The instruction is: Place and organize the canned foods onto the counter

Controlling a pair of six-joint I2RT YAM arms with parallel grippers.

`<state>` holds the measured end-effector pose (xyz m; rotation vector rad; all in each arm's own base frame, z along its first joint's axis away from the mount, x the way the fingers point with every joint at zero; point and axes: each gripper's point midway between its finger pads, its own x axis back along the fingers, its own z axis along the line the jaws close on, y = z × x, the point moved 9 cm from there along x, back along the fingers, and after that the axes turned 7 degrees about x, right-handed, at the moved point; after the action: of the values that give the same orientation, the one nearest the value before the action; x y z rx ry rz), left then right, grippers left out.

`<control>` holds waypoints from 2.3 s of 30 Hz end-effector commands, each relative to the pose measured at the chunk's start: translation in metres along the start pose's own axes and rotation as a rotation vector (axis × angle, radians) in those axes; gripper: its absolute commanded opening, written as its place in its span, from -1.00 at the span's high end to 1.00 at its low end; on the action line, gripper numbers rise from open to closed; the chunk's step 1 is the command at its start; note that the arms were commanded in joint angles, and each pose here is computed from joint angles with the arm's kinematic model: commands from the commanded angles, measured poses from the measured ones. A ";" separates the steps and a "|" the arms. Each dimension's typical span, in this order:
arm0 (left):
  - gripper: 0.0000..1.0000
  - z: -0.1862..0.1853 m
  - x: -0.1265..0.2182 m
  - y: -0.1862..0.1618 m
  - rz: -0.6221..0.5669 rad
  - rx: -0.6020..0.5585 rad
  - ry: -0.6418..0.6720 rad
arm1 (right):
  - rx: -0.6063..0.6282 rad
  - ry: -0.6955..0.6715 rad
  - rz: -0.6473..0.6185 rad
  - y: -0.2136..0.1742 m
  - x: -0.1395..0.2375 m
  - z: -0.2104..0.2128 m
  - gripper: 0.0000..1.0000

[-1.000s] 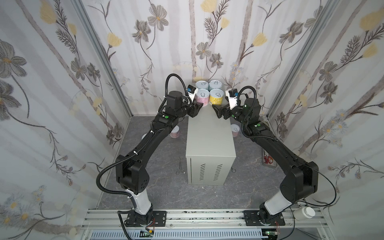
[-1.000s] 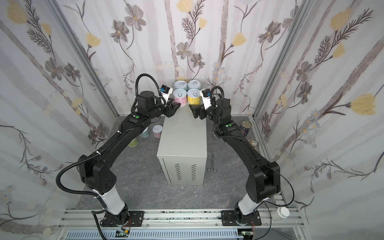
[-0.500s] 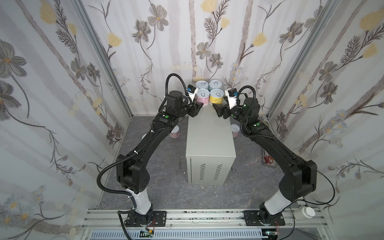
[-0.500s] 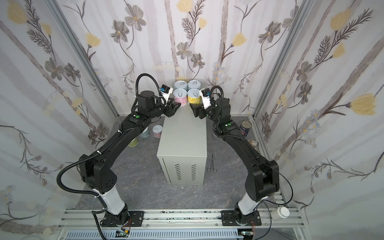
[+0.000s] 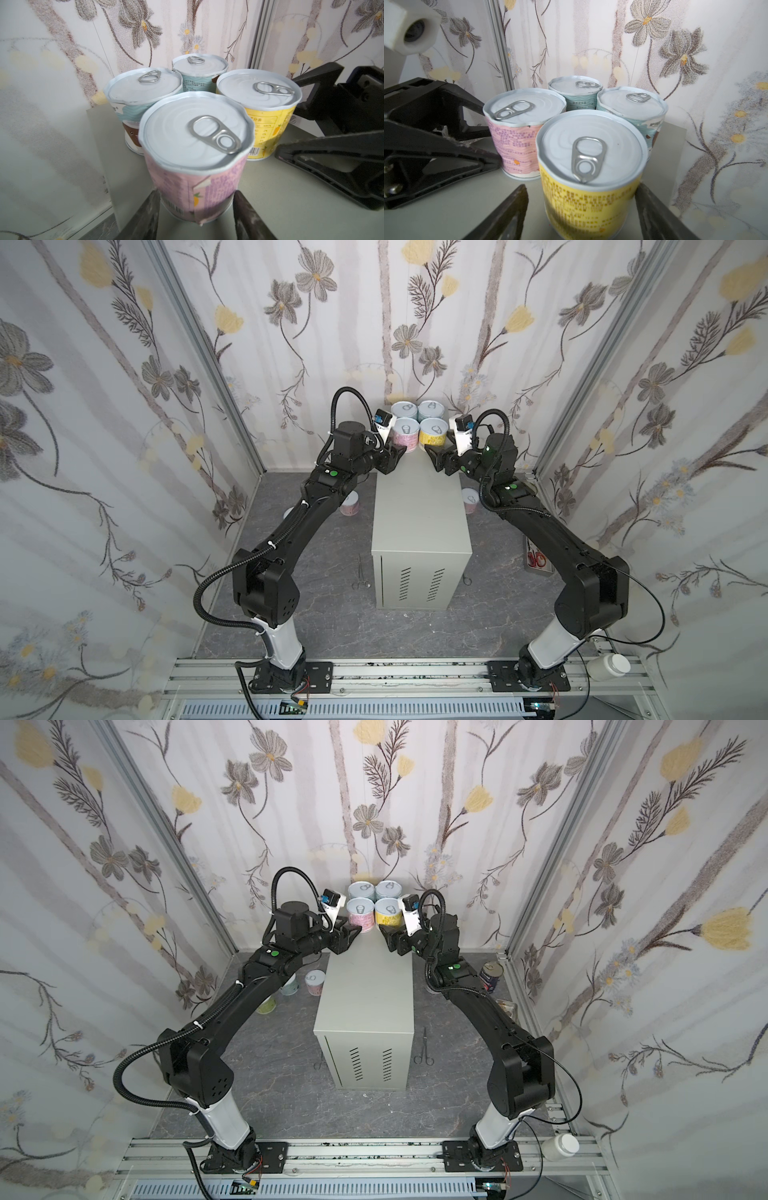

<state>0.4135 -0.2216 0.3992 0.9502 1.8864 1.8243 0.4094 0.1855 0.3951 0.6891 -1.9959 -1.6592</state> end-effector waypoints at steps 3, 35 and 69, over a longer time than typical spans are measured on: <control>-0.11 0.001 -0.001 -0.005 0.032 0.000 0.001 | 0.012 0.005 0.007 -0.002 -0.003 0.000 -0.61; -0.12 0.003 -0.008 -0.004 0.035 0.010 0.000 | 0.002 -0.006 0.024 -0.008 -0.010 -0.002 -0.51; -0.18 -0.001 -0.006 -0.003 0.039 0.007 -0.031 | 0.001 -0.006 0.021 -0.009 -0.012 -0.003 -0.42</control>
<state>0.4187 -0.2242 0.3991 0.9596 1.8910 1.8215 0.4219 0.1891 0.3940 0.6953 -2.0064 -1.6830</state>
